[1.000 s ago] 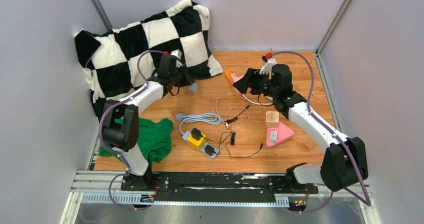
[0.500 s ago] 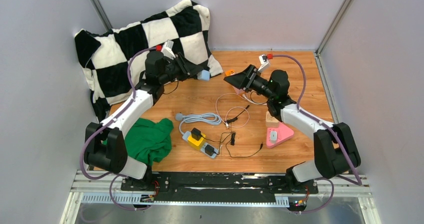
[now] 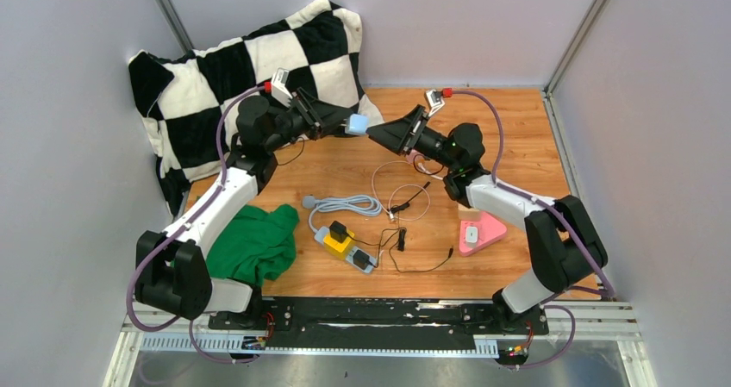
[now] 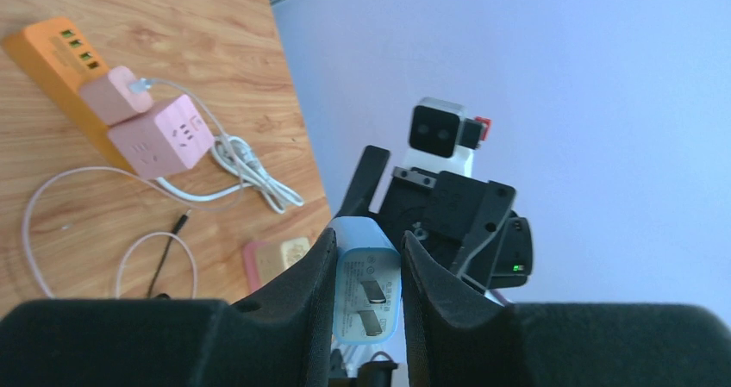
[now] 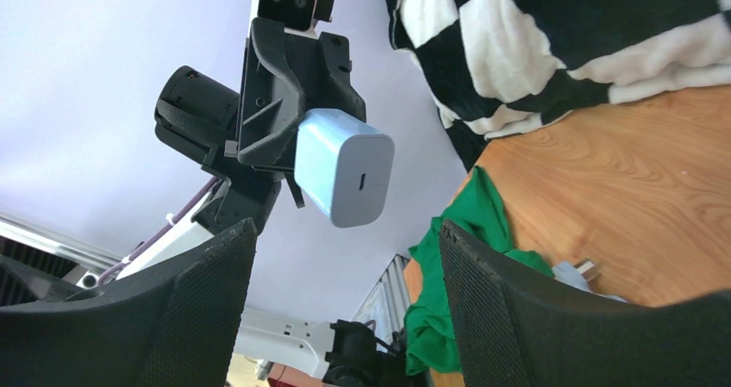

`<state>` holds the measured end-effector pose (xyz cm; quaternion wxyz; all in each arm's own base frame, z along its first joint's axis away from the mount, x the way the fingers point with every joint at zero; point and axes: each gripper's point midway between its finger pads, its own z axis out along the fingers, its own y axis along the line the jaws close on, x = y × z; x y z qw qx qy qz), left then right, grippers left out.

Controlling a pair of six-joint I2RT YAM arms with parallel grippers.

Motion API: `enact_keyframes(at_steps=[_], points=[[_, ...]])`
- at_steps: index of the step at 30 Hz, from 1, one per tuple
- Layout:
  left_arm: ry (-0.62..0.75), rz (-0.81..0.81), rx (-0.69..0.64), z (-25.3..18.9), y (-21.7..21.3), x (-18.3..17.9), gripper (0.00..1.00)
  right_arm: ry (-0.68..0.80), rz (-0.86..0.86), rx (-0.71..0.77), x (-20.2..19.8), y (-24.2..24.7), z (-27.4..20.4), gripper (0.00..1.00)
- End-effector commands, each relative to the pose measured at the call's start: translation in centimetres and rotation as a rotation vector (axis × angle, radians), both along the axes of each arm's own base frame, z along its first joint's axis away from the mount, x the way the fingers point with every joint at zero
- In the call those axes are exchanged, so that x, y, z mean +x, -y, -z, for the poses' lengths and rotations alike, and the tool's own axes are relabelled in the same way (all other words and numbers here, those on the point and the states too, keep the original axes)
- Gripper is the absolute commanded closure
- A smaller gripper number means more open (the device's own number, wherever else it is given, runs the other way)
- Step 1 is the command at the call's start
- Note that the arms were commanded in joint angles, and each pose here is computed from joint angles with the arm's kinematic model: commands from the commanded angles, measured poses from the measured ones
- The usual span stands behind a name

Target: Insert the plug

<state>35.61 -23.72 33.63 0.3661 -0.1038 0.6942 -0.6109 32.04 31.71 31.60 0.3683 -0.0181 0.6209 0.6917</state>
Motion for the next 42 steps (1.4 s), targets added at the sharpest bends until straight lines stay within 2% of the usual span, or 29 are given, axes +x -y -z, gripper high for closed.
enact_keyframes(at_steps=[1, 6, 9, 11, 13, 15, 16, 18, 19, 25, 26, 27, 34, 38, 42], points=[[0.011, 0.065, -0.084, -2.0, 0.8, -1.7, 0.99, 0.049, -0.076, 0.087, -1.5, -1.5, -3.4, 0.23], [0.004, 0.084, -0.096, -2.1, 1.3, -2.0, 1.00, 0.057, -0.103, 0.124, -1.8, -2.1, -4.4, 0.27], [0.004, 0.091, -0.105, -2.2, 1.5, -2.2, 1.00, 0.060, -0.115, 0.140, -1.9, -2.3, -4.9, 0.36], [0.008, 0.089, -0.105, -2.3, 1.5, -2.2, 1.00, 0.067, -0.118, 0.162, -2.0, -2.2, -5.2, 0.49], [0.009, 0.088, -0.102, -2.1, 1.4, -2.4, 0.98, 0.067, -0.119, 0.180, -2.1, -2.1, -5.3, 0.76], [0.004, 0.079, -0.100, -1.7, 1.3, -2.5, 0.87, 0.071, -0.111, 0.189, -2.1, -2.0, -5.3, 0.94], [0.003, 0.068, -0.098, -1.5, 1.1, -2.4, 0.78, 0.073, -0.108, 0.189, -2.1, -2.0, -5.3, 0.99], [0.010, 0.043, -0.089, -1.1, 0.8, -2.4, 0.59, 0.073, -0.101, 0.191, -2.0, -1.9, -5.2, 1.00], [0.020, 0.034, -0.079, -0.9, 0.7, -2.4, 0.53, 0.076, -0.096, 0.193, -2.0, -1.8, -5.2, 1.00], [0.114, 0.023, -0.006, -0.3, 0.2, -2.7, 0.29, 0.079, -0.055, 0.129, -1.5, -1.6, -4.0, 1.00], [0.136, 0.019, 0.009, -0.3, 0.1, -2.7, 0.10, 0.077, -0.042, 0.113, -1.3, -1.4, -3.7, 1.00], [0.158, 0.018, 0.024, -0.3, 0.1, -2.8, 0.01, 0.078, -0.032, 0.096, -1.2, -1.3, -3.3, 1.00], [0.247, -0.020, 0.115, 1.0, -1.2, -2.7, 0.00, 0.086, 0.091, -0.150, 0.3, 0.7, -0.2, 1.00], [0.278, -0.033, 0.182, 2.5, -1.9, -2.6, 0.00, 0.108, 0.189, -0.364, 1.2, 2.8, 1.5, 1.00], [0.296, -0.059, 0.322, 4.5, -2.8, -2.4, 0.00, 0.134, 0.296, -0.642, 2.5, 6.0, 2.8, 1.00]])
